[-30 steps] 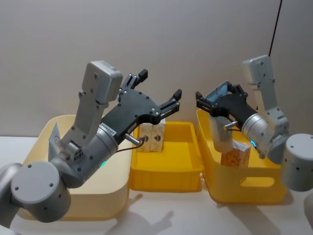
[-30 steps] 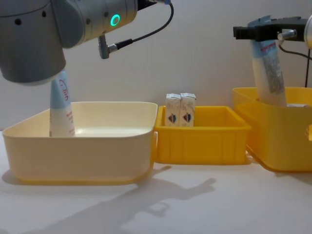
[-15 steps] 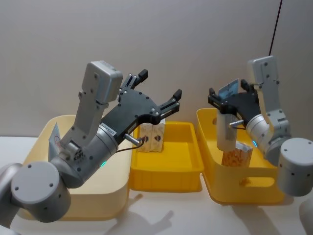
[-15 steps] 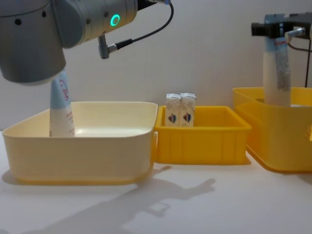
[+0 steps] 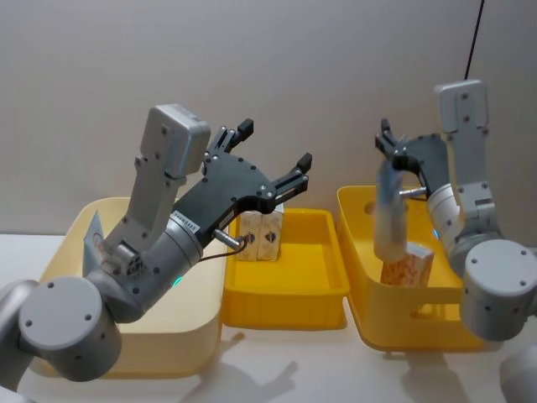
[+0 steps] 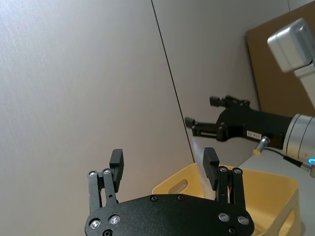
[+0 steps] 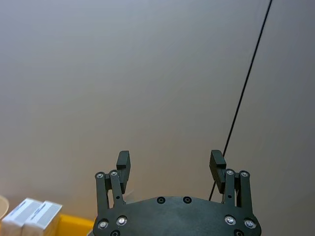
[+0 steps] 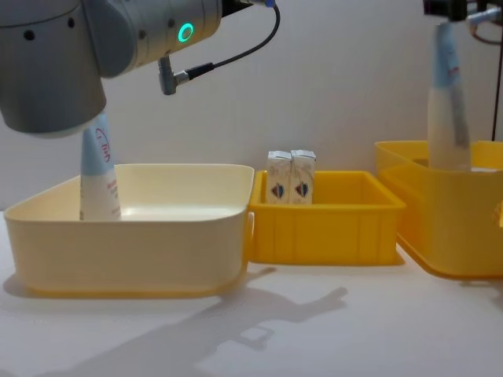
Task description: Bimanual collaborative sorting of washing and personal care products
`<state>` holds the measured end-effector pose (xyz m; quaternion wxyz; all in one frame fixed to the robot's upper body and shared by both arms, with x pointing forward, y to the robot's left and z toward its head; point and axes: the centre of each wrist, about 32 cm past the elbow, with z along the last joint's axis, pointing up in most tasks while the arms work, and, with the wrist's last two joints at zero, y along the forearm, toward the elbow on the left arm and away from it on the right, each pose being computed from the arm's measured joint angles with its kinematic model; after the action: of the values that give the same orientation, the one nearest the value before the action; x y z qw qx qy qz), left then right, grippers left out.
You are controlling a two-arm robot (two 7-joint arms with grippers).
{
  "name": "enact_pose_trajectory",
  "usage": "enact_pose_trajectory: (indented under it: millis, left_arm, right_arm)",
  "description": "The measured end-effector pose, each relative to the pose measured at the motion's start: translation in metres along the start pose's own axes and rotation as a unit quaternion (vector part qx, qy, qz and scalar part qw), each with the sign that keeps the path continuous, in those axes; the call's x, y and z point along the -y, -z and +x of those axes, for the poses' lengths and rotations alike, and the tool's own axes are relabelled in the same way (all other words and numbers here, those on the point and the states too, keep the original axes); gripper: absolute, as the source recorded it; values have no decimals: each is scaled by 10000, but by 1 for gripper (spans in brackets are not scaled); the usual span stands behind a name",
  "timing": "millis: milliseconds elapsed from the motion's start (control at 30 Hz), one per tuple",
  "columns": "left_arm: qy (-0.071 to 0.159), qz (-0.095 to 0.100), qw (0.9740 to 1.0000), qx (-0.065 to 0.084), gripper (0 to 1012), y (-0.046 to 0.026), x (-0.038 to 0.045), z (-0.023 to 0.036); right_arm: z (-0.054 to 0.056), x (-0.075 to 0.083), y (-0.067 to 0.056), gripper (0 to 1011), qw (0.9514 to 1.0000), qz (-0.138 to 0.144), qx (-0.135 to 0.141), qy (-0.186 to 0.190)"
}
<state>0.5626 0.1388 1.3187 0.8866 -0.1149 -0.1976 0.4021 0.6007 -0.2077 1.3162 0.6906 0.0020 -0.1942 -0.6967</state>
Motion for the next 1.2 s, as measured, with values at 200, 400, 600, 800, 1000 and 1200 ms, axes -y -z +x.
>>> enact_pose_trajectory:
  millis: [200,400,600,800,1000,1200]
  left_arm:
    - [0,0,10000,0,1003,0,0,0]
    - [0,-1,10000,0,1003,0,0,0]
    - [0,-1,10000,0,1003,0,0,0]
    - [0,0,10000,0,1003,0,0,0]
    - [0,0,10000,0,1003,0,0,0]
    - [0,0,10000,0,1003,0,0,0]
  right_arm:
    - [-76,41,-123,1001,9988,378,79,310]
    - [-128,76,-241,1001,9952,764,135,602]
    - [-155,119,-348,1001,9898,1115,168,866]
    - [-162,173,-461,1001,9826,1448,204,1149]
    - [-162,211,-540,1001,9767,1663,215,1336]
    - [-160,236,-586,1001,9729,1788,219,1451]
